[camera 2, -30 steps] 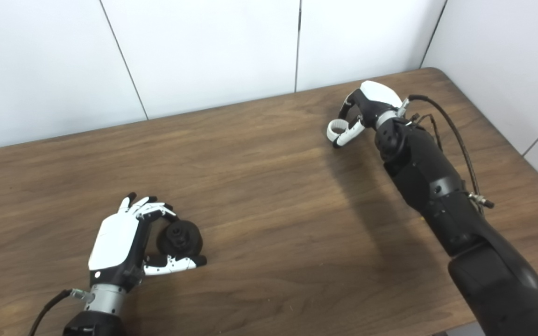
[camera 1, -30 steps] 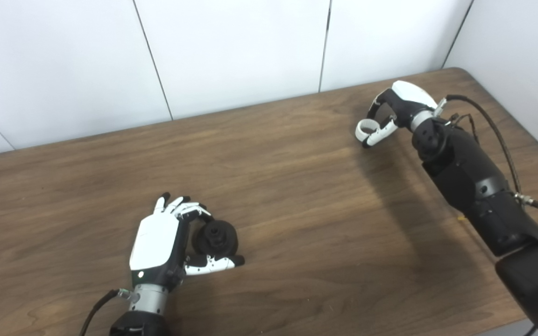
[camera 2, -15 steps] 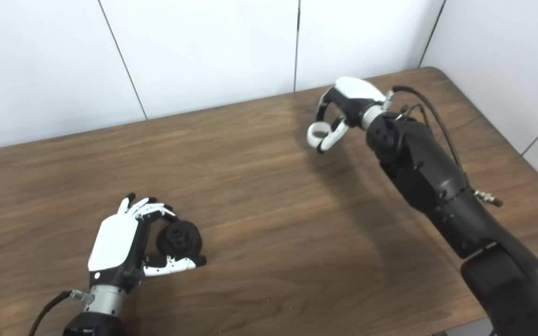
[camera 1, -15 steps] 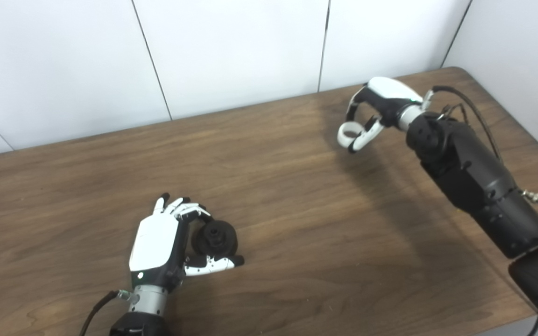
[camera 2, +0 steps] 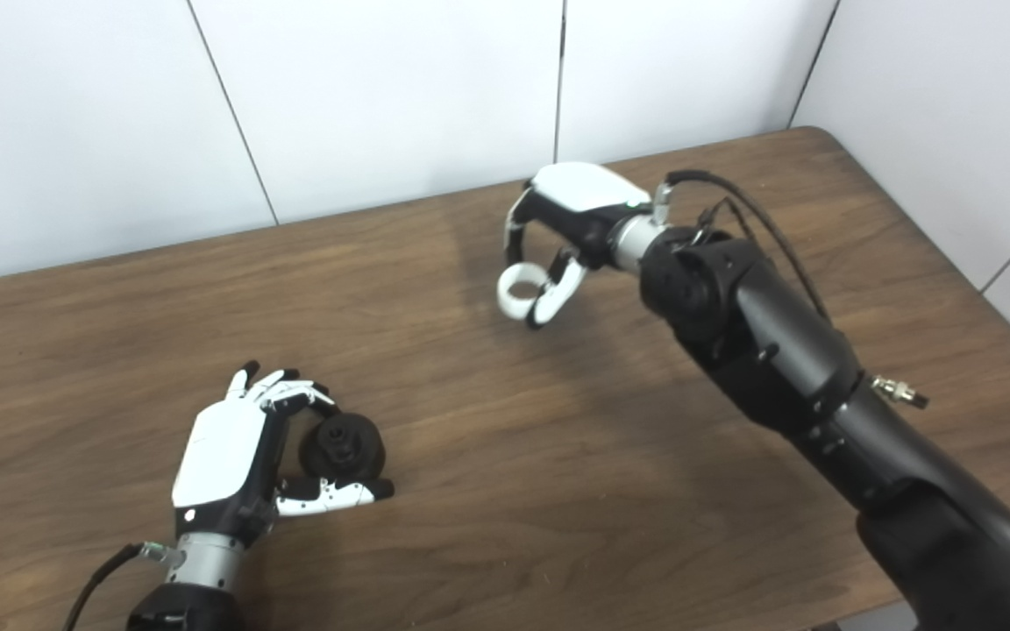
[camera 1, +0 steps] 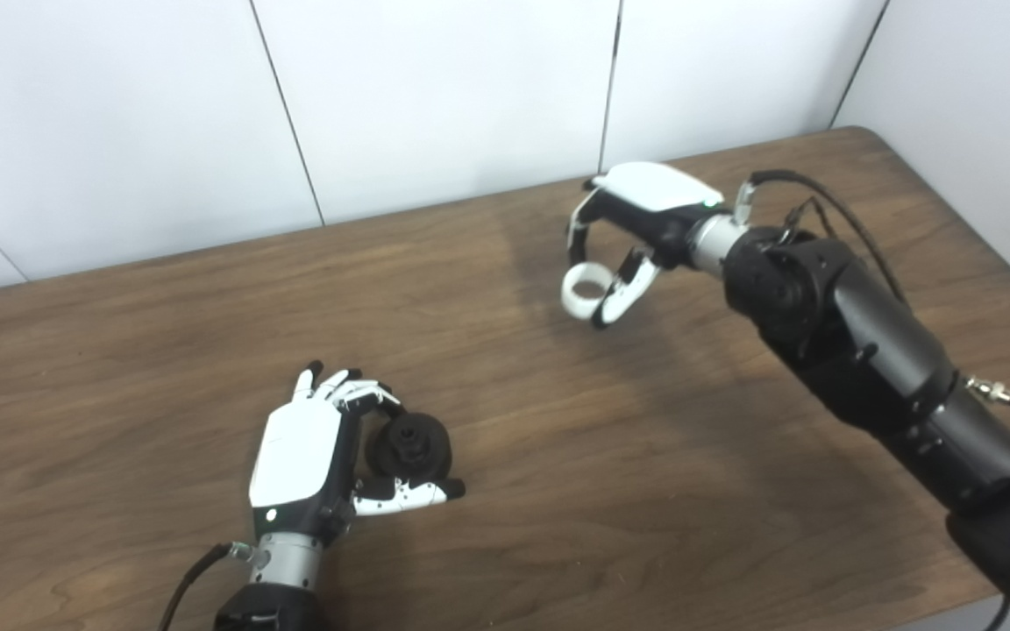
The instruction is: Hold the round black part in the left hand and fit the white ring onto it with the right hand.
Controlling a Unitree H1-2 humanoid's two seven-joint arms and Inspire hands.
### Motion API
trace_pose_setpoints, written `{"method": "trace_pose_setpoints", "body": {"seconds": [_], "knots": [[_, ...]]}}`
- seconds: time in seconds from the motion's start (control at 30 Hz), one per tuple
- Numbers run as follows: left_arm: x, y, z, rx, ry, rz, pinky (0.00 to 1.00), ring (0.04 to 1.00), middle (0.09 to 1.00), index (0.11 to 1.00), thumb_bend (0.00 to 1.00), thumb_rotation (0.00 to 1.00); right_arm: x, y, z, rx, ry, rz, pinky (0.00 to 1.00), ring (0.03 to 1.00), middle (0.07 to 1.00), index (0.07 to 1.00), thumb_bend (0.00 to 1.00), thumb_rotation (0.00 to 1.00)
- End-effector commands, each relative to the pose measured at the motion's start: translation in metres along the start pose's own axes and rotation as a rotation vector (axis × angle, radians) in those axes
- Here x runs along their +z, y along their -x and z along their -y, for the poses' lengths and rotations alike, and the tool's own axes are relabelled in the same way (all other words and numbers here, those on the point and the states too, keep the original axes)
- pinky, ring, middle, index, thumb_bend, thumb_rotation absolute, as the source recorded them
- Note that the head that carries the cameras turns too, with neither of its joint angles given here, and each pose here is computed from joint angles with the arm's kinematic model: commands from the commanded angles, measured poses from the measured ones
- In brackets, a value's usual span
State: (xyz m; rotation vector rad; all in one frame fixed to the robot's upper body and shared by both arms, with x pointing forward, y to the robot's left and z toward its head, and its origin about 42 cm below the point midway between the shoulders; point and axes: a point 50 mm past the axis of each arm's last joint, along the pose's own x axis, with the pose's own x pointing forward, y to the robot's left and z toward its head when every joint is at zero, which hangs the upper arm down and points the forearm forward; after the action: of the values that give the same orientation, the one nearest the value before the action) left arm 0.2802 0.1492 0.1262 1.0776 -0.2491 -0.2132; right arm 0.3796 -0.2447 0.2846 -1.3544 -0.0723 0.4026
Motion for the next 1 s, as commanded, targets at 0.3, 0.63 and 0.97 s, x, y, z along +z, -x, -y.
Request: {"method": "trace_pose_setpoints", "body": {"seconds": [0.3,0.63,0.97], "knots": [[0.008,-0.001,0.007,-0.015,-0.029,-0.003,1.0,0.871,0.737,0.482,0.52,0.05,0.061,0.011,0.016,-0.029,0.017,0.191,1.0,0.988,0.794,0.481,0.53,0.14],[0.019,-0.004,0.011,-0.017,-0.019,-0.01,1.0,0.874,0.74,0.482,0.52,0.05,0.088,0.013,0.012,-0.019,0.004,0.294,1.0,0.991,0.795,0.481,0.53,0.14],[0.031,-0.008,0.019,-0.021,-0.015,-0.012,1.0,0.883,0.744,0.482,0.52,0.05,0.102,0.012,0.009,-0.005,-0.029,0.346,1.0,0.996,0.796,0.481,0.53,0.14]]}}
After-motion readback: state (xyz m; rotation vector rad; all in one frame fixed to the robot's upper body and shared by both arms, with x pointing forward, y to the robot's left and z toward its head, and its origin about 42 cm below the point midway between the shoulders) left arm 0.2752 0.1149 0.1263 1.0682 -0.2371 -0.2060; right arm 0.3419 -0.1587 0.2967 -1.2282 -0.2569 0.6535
